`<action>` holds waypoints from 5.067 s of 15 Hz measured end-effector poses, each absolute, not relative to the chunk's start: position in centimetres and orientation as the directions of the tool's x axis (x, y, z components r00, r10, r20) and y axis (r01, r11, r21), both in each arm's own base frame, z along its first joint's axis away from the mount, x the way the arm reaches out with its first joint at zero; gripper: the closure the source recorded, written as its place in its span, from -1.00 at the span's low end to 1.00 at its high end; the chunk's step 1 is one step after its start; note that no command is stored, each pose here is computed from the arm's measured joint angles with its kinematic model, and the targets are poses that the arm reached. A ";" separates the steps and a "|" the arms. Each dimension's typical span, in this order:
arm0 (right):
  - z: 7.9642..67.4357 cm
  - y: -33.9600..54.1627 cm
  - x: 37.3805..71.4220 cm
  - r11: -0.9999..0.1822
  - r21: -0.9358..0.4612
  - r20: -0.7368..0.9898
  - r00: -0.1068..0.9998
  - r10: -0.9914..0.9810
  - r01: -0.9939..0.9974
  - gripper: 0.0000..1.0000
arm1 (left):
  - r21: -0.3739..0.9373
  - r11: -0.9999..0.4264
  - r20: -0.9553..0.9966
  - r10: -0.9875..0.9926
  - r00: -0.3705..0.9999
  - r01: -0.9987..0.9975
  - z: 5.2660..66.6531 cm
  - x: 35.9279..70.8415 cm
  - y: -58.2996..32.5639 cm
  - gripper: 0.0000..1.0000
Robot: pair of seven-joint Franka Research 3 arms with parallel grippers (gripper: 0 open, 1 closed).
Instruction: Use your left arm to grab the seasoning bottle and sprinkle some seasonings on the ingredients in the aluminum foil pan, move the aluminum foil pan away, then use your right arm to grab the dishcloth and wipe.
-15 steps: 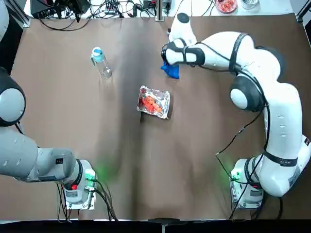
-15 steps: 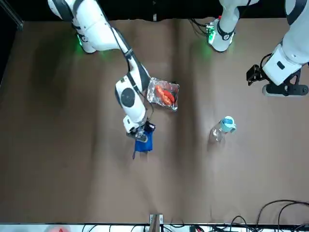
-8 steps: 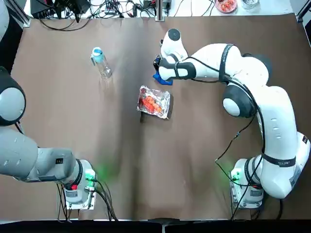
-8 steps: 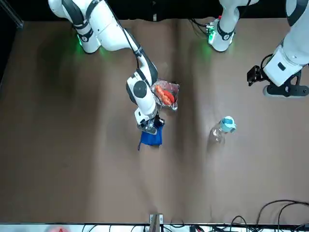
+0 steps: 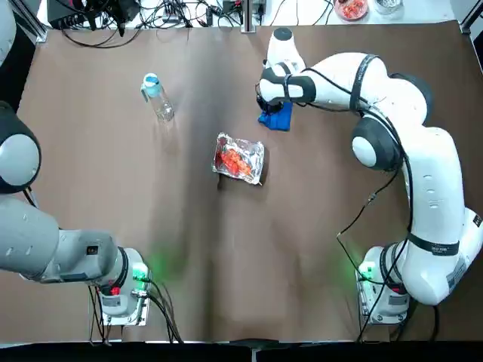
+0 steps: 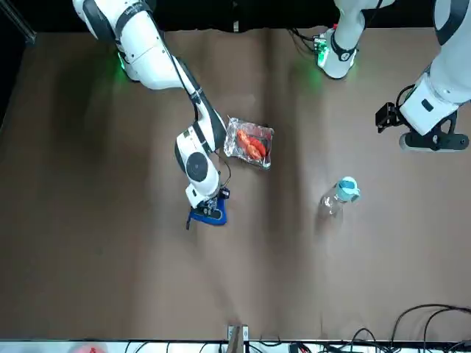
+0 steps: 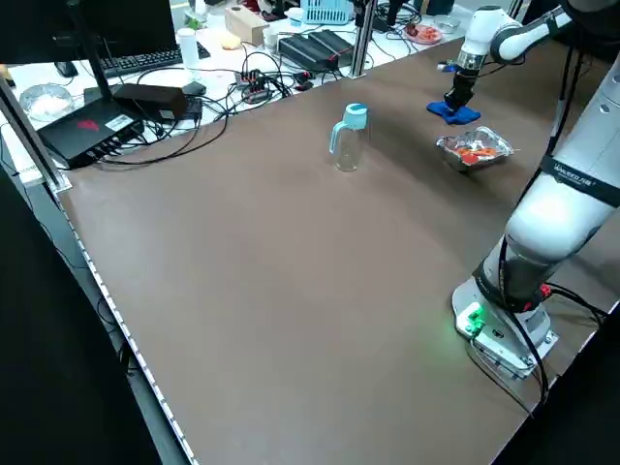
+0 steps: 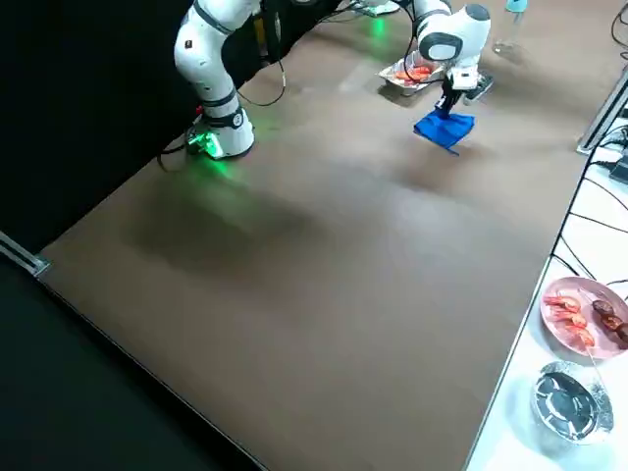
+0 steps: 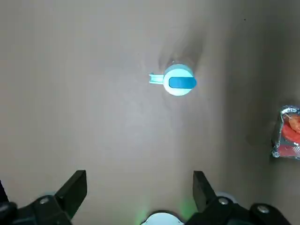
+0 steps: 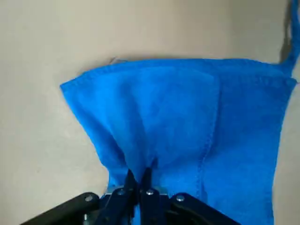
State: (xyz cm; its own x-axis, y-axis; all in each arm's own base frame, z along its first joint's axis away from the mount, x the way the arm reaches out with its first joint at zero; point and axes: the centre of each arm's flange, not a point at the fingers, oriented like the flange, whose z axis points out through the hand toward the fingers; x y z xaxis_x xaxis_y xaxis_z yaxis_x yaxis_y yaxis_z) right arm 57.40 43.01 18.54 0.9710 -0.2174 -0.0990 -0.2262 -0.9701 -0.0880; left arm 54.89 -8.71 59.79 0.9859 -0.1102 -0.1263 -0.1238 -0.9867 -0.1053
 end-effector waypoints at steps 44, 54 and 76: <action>19.0 50.6 54.0 -0.834 -0.324 -0.044 0.887 -0.459 -0.447 0.88 | -0.107 -0.988 -0.124 -0.098 0.987 -0.112 59.8 54.9 -8.6 -0.99; 20.0 35.1 61.0 -0.957 -0.079 -0.283 0.927 -0.247 -0.279 0.88 | -0.107 -0.989 -0.123 -0.091 0.988 -0.104 59.8 55.0 -8.2 -0.99; 26.8 5.1 67.0 -0.999 -0.051 -0.373 0.927 0.035 0.017 0.88 | -0.107 -0.989 -0.123 -0.090 0.988 -0.103 59.9 55.0 -8.1 -0.99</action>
State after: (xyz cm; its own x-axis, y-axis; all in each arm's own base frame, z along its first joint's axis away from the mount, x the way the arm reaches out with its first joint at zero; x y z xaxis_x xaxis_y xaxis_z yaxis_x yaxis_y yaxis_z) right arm 66.97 5.14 26.79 0.9271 0.0347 -0.3731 0.0167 -0.9985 -0.0512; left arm 54.99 -8.15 59.85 0.9883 -0.0900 -0.1231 -0.1034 -0.9889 -0.1066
